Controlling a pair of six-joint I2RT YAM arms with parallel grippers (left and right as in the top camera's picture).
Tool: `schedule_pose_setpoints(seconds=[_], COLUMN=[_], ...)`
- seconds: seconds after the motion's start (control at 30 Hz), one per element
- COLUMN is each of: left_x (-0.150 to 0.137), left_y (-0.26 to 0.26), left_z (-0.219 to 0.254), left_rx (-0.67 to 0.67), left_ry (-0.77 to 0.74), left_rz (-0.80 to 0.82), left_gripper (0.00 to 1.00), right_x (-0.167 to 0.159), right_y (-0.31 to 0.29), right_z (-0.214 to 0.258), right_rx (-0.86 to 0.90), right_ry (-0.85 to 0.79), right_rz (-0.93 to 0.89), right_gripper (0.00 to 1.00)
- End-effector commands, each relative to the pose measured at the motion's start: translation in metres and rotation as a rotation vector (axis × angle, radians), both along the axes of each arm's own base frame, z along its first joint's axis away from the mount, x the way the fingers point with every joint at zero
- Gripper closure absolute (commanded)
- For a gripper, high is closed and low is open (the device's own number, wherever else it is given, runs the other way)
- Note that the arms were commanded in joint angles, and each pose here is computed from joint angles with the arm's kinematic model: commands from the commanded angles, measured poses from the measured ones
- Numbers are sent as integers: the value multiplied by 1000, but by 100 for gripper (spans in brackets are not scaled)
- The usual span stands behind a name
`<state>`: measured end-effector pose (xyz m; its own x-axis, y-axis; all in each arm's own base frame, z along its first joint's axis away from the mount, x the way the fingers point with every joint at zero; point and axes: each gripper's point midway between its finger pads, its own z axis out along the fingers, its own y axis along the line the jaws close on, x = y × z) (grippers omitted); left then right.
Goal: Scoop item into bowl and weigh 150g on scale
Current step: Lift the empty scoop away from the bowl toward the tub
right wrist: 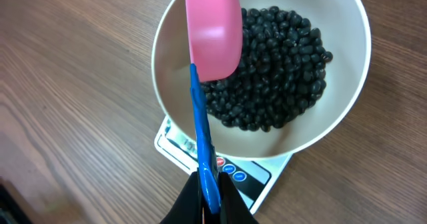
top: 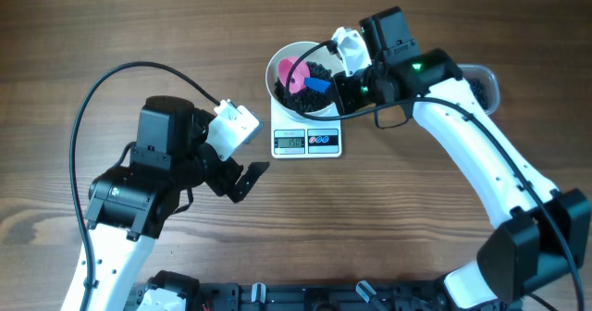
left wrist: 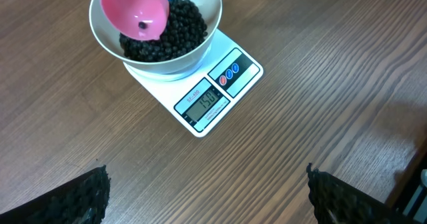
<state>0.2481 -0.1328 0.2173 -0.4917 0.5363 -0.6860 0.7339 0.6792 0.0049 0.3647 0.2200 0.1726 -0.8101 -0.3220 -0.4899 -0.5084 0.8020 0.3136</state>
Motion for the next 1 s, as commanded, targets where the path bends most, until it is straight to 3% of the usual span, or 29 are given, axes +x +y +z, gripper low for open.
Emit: schedule_pose_setpoints(seconds=[0.0,0.33,0.63,0.77,0.97], left_x=[2,2,2,2,2], left_y=[0,0,0,0,0], left_z=[7,7,7,7,7], left_rx=[-15,-15,-14,-14,-14], left_ry=[-14,-14,-14,-14,-14], left_rz=[6,6,6,6,6], left_gripper=[0,0,0,0,0], right_x=[-1,-13,-29,-39,-40], right_y=[-5,-80,-165,-229,-292], right_z=[36,84,80,61,62], right_rx=[70,154,101,-107,-459], right_ry=[-32,-31,35,66,-17], right_rz=[-47,-240,-425,-613,-776], right_gripper=[96,96,96,96,95])
